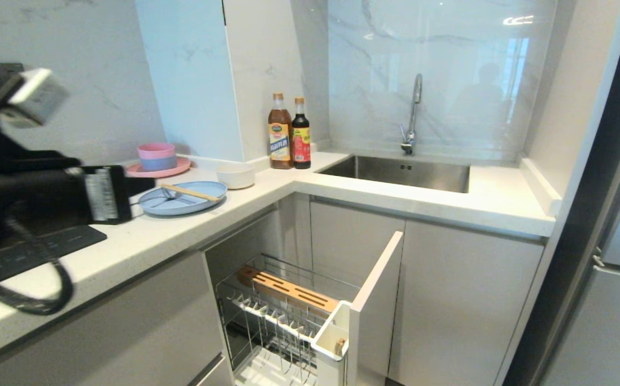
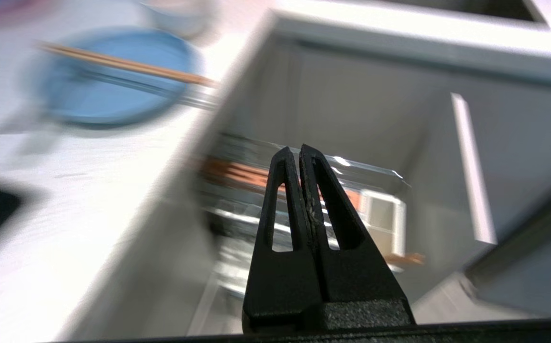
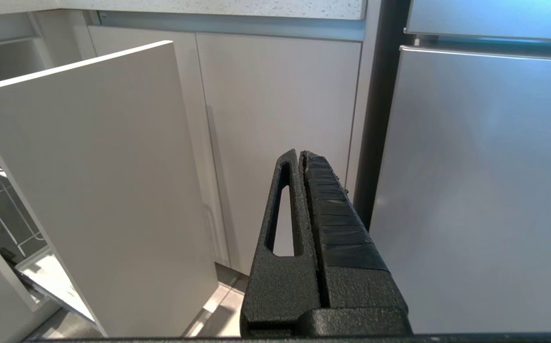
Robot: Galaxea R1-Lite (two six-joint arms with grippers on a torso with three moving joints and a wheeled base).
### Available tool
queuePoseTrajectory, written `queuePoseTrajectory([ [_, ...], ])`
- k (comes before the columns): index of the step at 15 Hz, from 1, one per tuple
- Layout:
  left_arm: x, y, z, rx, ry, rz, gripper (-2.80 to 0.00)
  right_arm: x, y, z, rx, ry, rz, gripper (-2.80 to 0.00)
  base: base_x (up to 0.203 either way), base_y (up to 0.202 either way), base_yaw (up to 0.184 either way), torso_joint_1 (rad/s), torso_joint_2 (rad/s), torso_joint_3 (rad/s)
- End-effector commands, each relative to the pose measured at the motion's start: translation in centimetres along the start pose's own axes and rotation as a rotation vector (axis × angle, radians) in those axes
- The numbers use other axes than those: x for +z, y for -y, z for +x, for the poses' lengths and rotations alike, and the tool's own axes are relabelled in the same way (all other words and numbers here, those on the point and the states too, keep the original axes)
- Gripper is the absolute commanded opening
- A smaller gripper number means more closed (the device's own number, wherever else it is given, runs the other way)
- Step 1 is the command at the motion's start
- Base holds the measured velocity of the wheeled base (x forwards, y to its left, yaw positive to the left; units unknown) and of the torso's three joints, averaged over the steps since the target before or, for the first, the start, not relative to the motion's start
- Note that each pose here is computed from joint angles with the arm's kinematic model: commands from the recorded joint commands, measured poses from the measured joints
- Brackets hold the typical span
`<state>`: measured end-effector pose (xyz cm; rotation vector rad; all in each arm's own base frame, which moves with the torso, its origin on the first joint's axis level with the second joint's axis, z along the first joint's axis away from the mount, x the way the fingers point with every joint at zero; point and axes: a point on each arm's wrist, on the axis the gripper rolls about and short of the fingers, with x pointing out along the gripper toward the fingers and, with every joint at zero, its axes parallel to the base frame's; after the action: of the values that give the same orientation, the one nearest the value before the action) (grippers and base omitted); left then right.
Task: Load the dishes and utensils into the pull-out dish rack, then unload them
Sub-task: Pick up the chopsticks and place it in the cupboard
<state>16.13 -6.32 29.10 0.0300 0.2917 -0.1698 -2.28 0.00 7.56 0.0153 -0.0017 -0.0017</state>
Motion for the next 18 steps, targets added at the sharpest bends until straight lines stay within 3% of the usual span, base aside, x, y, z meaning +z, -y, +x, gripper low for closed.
queuePoseTrajectory([
  [1, -0.5, -2.7, -8.6, 0.071, 0.220, -0.029, -2.80, 0.0, 0.0, 0.0, 0.000, -0.002, 0.000, -2.80, 0.000, 0.000, 0.000, 0.000, 0.00, 0.000],
  [3, -3.7, -3.7, -13.7, 0.126, 0.333, -0.001, -2.80, 0.0, 0.0, 0.0, 0.000, -0.002, 0.000, -2.80, 0.000, 0.000, 0.000, 0.000, 0.00, 0.000],
  [6, -10.5, -3.6, -17.6, 0.212, 0.420, 0.064, -2.80, 0.0, 0.0, 0.0, 0.000, -0.002, 0.000, -2.80, 0.000, 0.000, 0.000, 0.000, 0.00, 0.000],
  [8, -15.2, -3.2, -17.5, 0.236, 0.423, 0.079, -2.80, 0.0, 0.0, 0.0, 0.000, -0.002, 0.000, -2.80, 0.000, 0.000, 0.000, 0.000, 0.00, 0.000],
  [11, -20.1, -2.7, -16.6, 0.239, 0.435, 0.076, -2.80, 0.0, 0.0, 0.0, 0.000, -0.002, 0.000, -2.80, 0.000, 0.000, 0.000, 0.000, 0.00, 0.000],
  [13, -22.1, -2.7, -15.5, 0.231, 0.423, 0.037, -2.80, 0.0, 0.0, 0.0, 0.000, -0.001, 0.000, -2.80, 0.000, 0.000, 0.000, 0.000, 0.00, 0.000],
  [17, -25.2, -3.0, -12.7, 0.231, 0.357, 0.026, -2.80, 0.0, 0.0, 0.0, 0.000, -0.002, 0.000, -2.80, 0.000, 0.000, 0.000, 0.000, 0.00, 0.000],
  [18, -25.4, -3.1, -12.4, 0.233, 0.377, 0.023, -2.80, 0.0, 0.0, 0.0, 0.000, -0.002, 0.000, -2.80, 0.000, 0.000, 0.000, 0.000, 0.00, 0.000],
])
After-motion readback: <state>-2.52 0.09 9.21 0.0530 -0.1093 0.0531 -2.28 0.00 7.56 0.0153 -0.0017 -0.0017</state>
